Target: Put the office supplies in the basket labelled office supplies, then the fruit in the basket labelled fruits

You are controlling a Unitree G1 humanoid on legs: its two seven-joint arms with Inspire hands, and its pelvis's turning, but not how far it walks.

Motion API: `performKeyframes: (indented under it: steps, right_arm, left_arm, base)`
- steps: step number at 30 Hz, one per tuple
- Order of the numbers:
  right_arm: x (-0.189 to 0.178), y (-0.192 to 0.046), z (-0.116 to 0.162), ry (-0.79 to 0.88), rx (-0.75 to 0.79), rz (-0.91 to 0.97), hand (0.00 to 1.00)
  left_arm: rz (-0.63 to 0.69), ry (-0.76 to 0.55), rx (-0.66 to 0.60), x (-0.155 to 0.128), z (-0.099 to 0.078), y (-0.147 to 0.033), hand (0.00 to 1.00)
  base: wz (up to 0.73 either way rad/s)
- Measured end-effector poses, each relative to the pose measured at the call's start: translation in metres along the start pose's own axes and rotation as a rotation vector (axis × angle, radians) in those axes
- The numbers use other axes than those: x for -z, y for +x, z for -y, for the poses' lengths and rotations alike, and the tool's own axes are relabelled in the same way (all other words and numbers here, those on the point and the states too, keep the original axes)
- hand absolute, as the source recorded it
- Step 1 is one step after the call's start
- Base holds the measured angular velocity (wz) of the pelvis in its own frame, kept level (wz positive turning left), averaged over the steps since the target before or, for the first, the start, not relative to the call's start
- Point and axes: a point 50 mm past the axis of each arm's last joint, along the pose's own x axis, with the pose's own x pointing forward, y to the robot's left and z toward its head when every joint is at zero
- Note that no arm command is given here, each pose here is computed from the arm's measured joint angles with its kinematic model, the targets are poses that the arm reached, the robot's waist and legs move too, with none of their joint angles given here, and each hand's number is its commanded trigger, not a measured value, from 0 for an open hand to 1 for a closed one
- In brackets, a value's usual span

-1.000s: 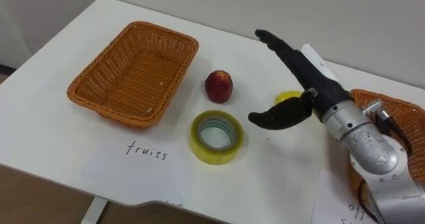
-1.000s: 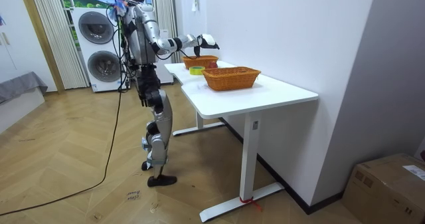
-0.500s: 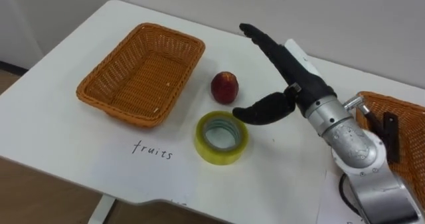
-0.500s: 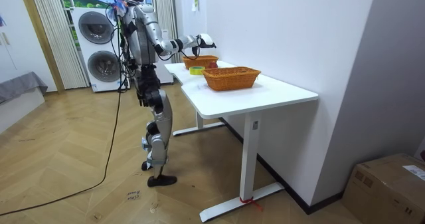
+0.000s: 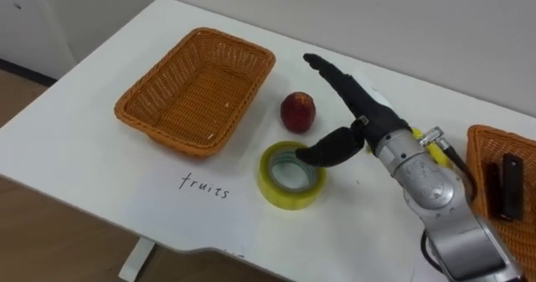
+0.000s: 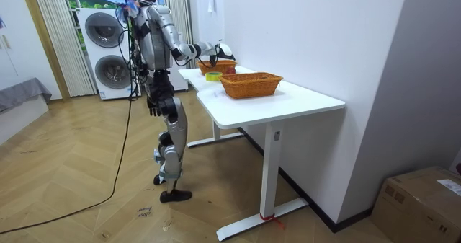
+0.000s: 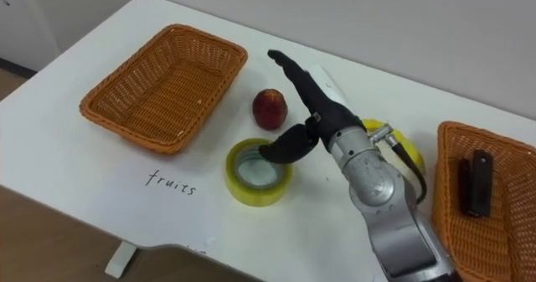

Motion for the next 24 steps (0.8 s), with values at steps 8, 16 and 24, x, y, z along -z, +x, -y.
performKeyframes:
  steps: [8, 16, 24]
  right_arm:
    - [0.018, 0.002, -0.003, -0.016, 0.025, -0.081, 0.0]
    - [0.023, 0.002, -0.005, -0.018, 0.047, -0.102, 0.0]
    - [0.023, 0.003, -0.007, -0.007, 0.063, -0.107, 0.0]
  left_arm:
    - [-0.009, -0.003, 0.015, 0.001, 0.007, -0.001, 0.0]
    - [-0.012, -0.003, 0.012, 0.001, 0.008, -0.001, 0.0]
    - [-0.011, -0.004, -0.001, 0.001, 0.007, -0.002, 0.0]
  base:
    - [0.07]
    - [0.0]
    - [0.0]
